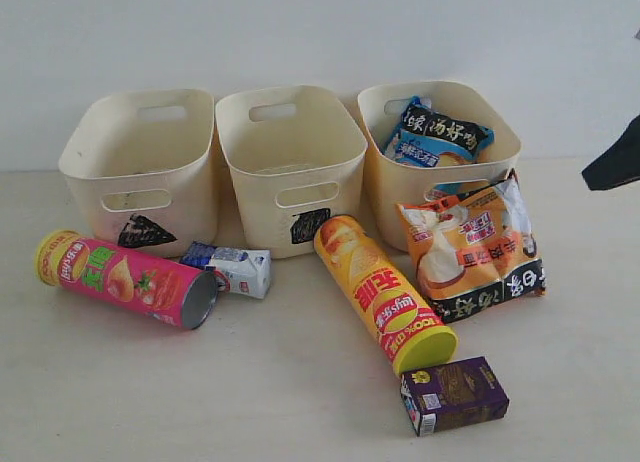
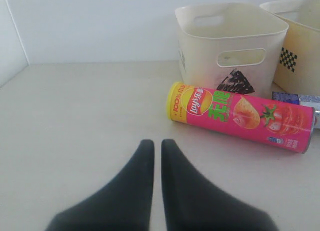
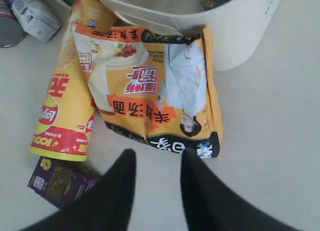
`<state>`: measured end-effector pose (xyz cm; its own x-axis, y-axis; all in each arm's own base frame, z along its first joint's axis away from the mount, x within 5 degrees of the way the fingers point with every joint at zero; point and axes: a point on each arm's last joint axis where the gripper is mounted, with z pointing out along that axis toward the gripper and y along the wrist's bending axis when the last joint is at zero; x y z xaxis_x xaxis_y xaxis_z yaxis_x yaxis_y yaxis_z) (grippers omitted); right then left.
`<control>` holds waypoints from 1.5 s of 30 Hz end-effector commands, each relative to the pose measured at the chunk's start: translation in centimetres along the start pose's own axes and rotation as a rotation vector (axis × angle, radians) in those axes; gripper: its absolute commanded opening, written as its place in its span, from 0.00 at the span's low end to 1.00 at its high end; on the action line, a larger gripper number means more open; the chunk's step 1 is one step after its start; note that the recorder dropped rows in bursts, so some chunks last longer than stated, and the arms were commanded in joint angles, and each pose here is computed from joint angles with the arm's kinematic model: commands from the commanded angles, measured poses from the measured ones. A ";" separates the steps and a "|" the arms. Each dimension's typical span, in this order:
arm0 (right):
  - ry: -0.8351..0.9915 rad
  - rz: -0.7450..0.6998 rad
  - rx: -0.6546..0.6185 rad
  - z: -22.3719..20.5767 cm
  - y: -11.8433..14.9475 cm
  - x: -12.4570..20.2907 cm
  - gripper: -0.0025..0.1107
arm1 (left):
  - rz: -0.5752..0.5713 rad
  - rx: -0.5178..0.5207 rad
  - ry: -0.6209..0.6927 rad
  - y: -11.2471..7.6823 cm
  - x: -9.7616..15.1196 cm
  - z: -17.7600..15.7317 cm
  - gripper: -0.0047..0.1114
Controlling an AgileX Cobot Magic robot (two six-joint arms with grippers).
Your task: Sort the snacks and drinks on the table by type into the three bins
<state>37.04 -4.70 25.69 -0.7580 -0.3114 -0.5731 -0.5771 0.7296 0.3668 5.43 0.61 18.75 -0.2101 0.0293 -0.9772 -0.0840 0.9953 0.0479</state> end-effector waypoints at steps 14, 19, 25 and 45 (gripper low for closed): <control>0.051 -0.193 -0.201 8.6 -3.1 2.0 0.87 | 0.005 -0.001 -0.004 0.0 0.1 0.0 0.08; 0.021 -0.243 -0.202 10.1 -3.2 1.8 0.87 | 0.005 -0.001 -0.004 0.0 0.1 0.0 0.08; -0.030 -0.272 -0.213 11.3 -3.8 2.0 0.87 | 0.005 -0.001 -0.004 0.0 0.1 0.0 0.08; -0.069 -0.259 -0.296 13.5 -4.5 3.1 0.08 | 0.005 -0.001 -0.004 0.0 0.1 0.0 0.08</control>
<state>41.43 -0.89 12.05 -0.5747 -0.4179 -0.7036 -0.8036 0.4508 0.3886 5.43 0.61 18.75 -0.2101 0.0293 -0.9772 -0.0840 0.9953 0.0479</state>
